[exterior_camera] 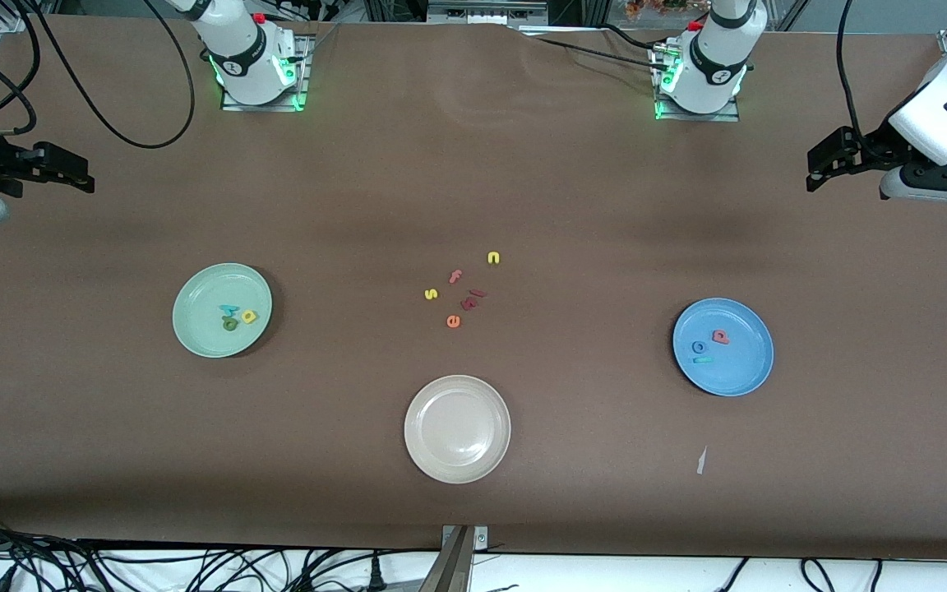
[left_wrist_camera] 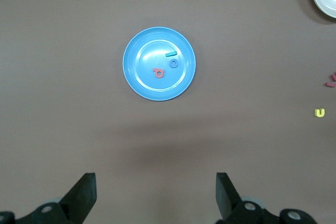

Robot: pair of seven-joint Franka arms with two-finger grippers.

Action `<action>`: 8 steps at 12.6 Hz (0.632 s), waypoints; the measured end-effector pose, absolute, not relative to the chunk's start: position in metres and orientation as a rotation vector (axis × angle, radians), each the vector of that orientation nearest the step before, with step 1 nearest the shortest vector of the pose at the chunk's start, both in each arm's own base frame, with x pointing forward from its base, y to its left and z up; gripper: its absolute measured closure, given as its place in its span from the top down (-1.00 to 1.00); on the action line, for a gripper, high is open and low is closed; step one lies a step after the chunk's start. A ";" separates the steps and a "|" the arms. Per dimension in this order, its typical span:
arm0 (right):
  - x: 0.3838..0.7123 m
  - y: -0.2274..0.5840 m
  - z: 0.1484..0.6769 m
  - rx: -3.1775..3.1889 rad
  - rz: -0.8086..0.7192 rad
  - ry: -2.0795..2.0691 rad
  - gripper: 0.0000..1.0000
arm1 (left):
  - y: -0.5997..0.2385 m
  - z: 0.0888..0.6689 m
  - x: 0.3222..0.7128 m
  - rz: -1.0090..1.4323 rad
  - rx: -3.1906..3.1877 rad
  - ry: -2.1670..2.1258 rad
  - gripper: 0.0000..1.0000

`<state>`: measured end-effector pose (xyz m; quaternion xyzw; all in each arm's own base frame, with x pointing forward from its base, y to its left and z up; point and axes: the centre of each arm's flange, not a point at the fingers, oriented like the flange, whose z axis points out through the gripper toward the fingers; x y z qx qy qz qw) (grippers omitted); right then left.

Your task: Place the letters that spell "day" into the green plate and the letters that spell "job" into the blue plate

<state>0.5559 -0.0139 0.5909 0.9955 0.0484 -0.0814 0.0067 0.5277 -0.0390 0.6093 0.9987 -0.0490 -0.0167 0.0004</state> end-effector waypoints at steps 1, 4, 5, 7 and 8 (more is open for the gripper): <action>0.556 -0.014 0.591 3.114 -0.255 0.155 1.00 | -0.039 0.609 0.528 -0.055 3.137 -0.153 1.00; 0.556 -0.014 0.591 3.112 -0.253 0.173 1.00 | -0.038 0.609 0.527 -0.061 3.137 -0.151 1.00; 0.555 -0.015 0.592 3.112 -0.251 0.171 1.00 | -0.038 0.609 0.527 -0.062 3.137 -0.151 1.00; 0.554 -0.016 0.594 3.112 -0.245 0.168 1.00 | -0.037 0.609 0.527 -0.064 3.137 -0.148 1.00; 0.555 -0.017 0.595 3.111 -0.236 0.167 1.00 | -0.037 0.609 0.527 -0.065 3.137 -0.147 1.00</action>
